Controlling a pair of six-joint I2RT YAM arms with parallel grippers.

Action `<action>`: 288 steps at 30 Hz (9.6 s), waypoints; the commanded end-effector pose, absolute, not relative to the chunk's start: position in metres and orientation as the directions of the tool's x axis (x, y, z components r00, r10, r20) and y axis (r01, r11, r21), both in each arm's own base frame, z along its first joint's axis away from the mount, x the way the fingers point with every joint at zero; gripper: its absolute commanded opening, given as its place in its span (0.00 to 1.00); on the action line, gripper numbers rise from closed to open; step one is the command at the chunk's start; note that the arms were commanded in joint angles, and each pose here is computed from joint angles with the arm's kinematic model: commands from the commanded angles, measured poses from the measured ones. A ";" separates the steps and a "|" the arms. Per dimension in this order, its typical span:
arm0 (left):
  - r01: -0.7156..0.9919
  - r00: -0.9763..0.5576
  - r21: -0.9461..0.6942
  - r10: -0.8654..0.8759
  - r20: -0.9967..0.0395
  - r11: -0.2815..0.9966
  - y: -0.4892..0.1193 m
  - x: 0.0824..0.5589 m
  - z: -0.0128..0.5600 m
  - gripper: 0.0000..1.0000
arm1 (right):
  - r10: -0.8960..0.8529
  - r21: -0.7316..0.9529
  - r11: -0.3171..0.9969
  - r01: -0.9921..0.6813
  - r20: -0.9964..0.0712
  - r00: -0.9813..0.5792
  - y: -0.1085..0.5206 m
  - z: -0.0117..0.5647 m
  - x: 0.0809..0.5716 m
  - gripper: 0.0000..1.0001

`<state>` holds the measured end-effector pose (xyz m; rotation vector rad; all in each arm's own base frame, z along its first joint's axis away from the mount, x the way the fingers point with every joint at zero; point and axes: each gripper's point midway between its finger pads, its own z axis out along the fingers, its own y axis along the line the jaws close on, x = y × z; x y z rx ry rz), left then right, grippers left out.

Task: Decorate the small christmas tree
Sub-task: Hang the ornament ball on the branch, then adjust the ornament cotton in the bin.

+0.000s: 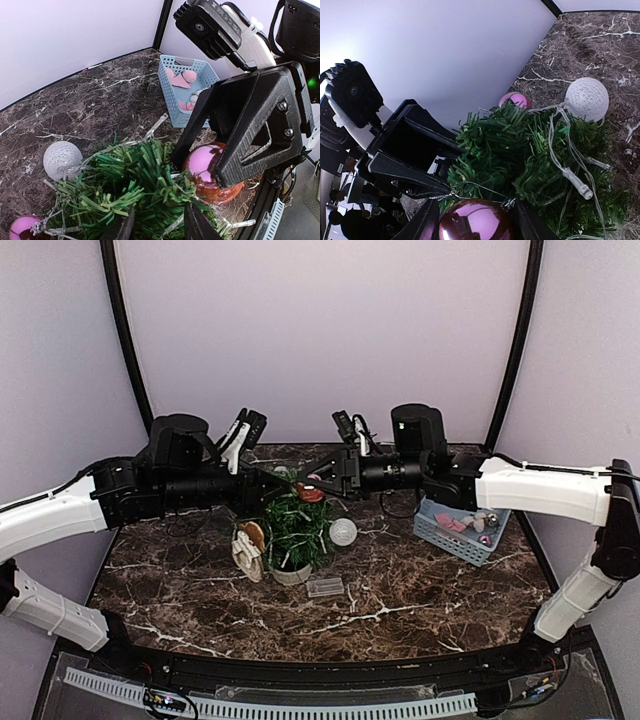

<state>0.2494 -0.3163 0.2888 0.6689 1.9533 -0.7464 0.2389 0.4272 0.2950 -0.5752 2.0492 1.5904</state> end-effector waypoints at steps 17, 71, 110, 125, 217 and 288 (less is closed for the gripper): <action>0.671 -0.422 -0.222 0.118 -0.899 0.708 -0.302 0.252 0.298 0.36 | -0.008 0.767 0.173 -0.618 -0.626 -0.779 0.420 0.318 0.233 0.40; 0.730 -0.473 -0.365 0.043 -0.880 0.578 -0.324 0.233 0.318 0.19 | -0.019 0.768 0.141 -0.625 -0.629 -0.777 0.424 0.318 0.231 0.40; 0.685 -0.518 -0.360 0.077 -0.852 0.633 -0.311 0.232 0.286 0.00 | -0.034 0.775 0.170 -0.608 -0.612 -0.790 0.417 0.310 0.226 0.40; 0.666 -0.517 -0.332 0.092 -0.851 0.668 -0.309 0.240 0.278 0.00 | -0.038 0.765 0.232 -0.600 -0.609 -0.792 0.406 0.300 0.227 0.42; 0.173 -0.383 -0.080 -0.008 -0.924 0.982 -0.055 0.349 0.276 0.88 | 0.287 0.098 0.954 0.283 -0.568 -0.772 0.028 0.109 0.379 0.75; 0.176 -0.369 -0.051 0.018 -0.929 0.983 -0.053 0.346 0.274 0.86 | 0.239 -0.081 0.942 0.324 -0.515 -0.823 -0.010 0.099 0.404 0.54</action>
